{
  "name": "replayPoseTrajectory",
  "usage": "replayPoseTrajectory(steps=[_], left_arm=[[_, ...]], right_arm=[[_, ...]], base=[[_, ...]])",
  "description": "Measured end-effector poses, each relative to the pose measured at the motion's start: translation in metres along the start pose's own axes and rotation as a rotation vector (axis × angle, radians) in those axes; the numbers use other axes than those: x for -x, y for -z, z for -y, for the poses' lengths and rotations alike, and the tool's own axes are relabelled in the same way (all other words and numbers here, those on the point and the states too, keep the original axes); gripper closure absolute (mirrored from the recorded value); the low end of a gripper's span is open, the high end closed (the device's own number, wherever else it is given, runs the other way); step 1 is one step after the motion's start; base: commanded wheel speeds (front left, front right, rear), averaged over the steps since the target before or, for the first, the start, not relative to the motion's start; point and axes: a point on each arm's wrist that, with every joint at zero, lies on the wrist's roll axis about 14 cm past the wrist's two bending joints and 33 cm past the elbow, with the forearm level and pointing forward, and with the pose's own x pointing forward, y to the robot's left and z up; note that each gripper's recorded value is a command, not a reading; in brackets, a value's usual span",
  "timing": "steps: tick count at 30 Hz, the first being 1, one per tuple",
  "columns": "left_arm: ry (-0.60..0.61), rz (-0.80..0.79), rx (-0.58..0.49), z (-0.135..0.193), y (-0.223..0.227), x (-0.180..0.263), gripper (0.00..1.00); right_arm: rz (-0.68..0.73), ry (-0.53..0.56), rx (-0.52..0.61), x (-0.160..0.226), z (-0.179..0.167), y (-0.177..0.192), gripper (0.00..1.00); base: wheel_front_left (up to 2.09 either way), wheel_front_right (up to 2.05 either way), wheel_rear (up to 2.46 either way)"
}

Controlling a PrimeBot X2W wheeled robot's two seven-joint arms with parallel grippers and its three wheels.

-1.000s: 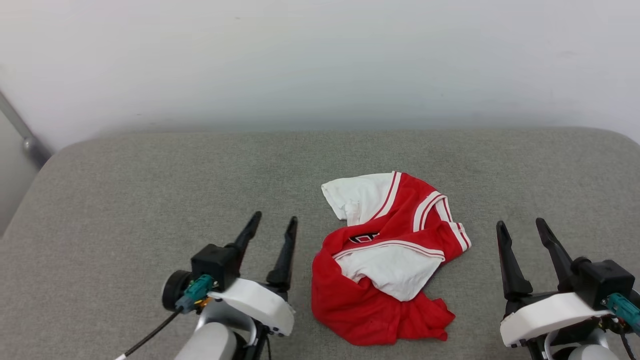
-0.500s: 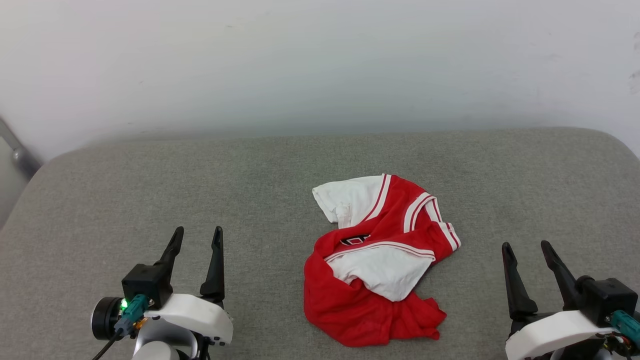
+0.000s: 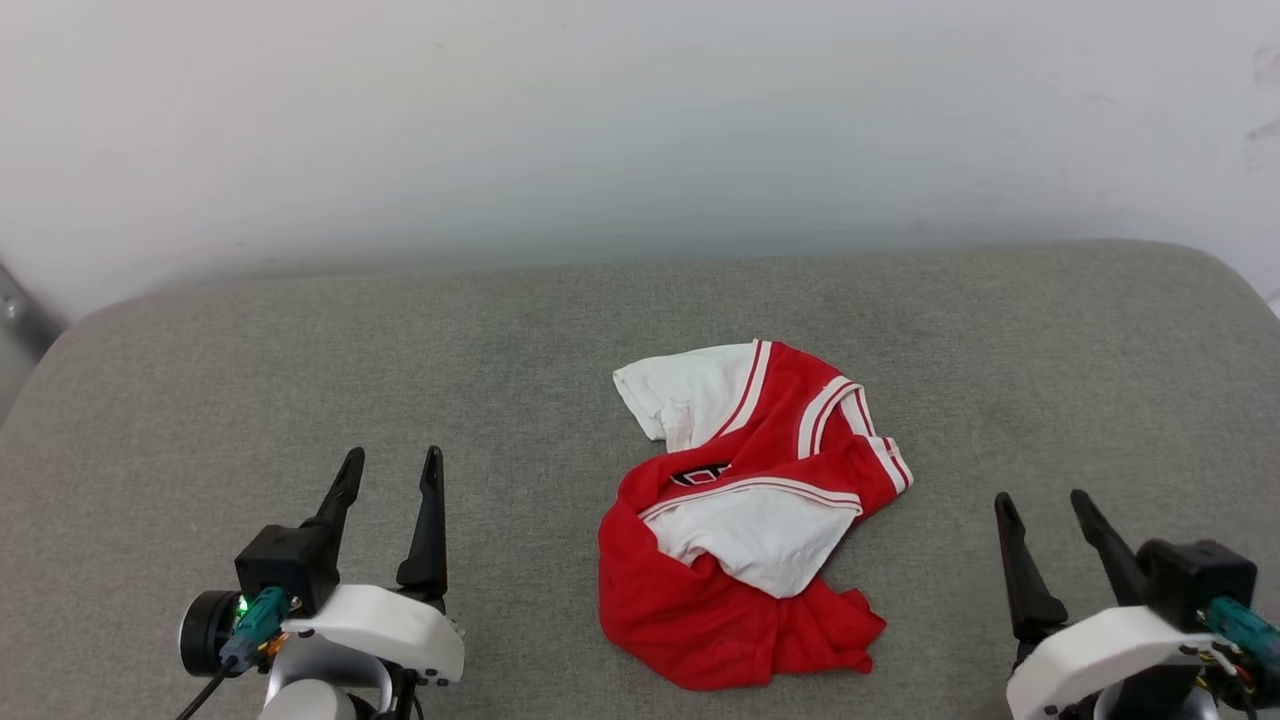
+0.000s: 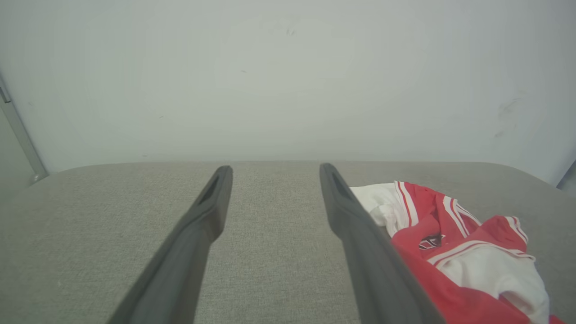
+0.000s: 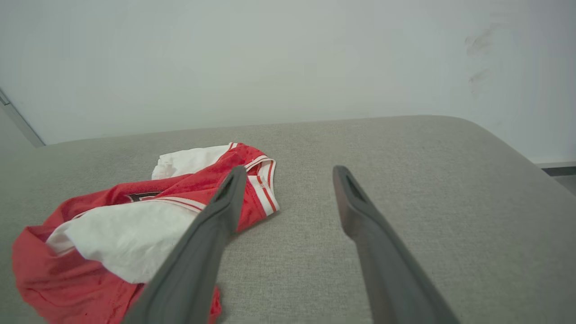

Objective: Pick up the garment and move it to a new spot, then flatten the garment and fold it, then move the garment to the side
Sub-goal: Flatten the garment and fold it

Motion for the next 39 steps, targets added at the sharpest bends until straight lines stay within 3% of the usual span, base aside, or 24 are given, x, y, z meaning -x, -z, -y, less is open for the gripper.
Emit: replayPoseTrajectory(steps=[5, 6, 12, 15, 21, 26, 27, 28, 29, 34, 39], left_arm=[[-0.006, 0.008, 0.005, -0.002, -0.002, -0.001, 0.00], [-0.008, 0.011, 0.004, -0.003, -0.002, -0.002, 0.00], [-0.017, 0.011, 0.005, -0.006, -0.001, -0.008, 0.00], [-0.030, 0.000, 0.006, -0.011, 0.004, -0.010, 0.00], [-0.050, -0.012, 0.008, -0.019, 0.010, -0.015, 0.00], [-0.067, -0.024, 0.012, -0.024, 0.016, -0.017, 0.00], [-0.068, -0.025, 0.013, -0.024, 0.016, -0.017, 0.00], [-0.068, -0.025, 0.013, -0.024, 0.016, -0.017, 0.00], [-0.073, -0.026, 0.014, -0.025, 0.017, -0.017, 0.00], [-0.077, -0.013, 0.014, -0.026, 0.013, -0.017, 0.00], [-0.060, 0.001, 0.022, -0.017, 0.009, -0.014, 0.00]], right_arm=[[-0.166, -0.046, 0.010, -0.013, -0.014, 0.020, 0.00], [-0.263, -0.107, 0.025, -0.019, -0.031, 0.031, 0.00], [-0.461, -0.279, 0.094, -0.032, -0.066, 0.047, 0.00], [-0.627, -0.424, 0.154, -0.027, -0.096, 0.069, 0.00], [-0.743, -0.569, 0.241, -0.028, -0.123, 0.090, 0.00], [-0.804, -0.615, 0.271, -0.031, -0.129, 0.109, 0.00], [-0.805, -0.618, 0.275, -0.032, -0.130, 0.111, 0.53], [-0.805, -0.618, 0.275, -0.032, -0.130, 0.111, 0.82], [-0.796, -0.618, 0.285, -0.036, -0.129, 0.110, 1.00], [-0.730, -0.604, 0.310, -0.046, -0.124, 0.095, 1.00], [-0.592, -0.522, 0.362, -0.063, -0.098, 0.054, 1.00]], base=[[0.00, 0.00, 0.00], [0.00, 0.00, 0.00], [0.00, 0.00, 0.00], [0.00, 0.00, 0.00], [0.00, 0.00, 0.00], [0.00, 0.00, 0.00], [0.00, 0.00, 0.00], [0.00, 0.00, 0.00], [0.00, 0.00, 0.00], [0.00, 0.00, 0.00], [0.00, 0.00, 0.00]])
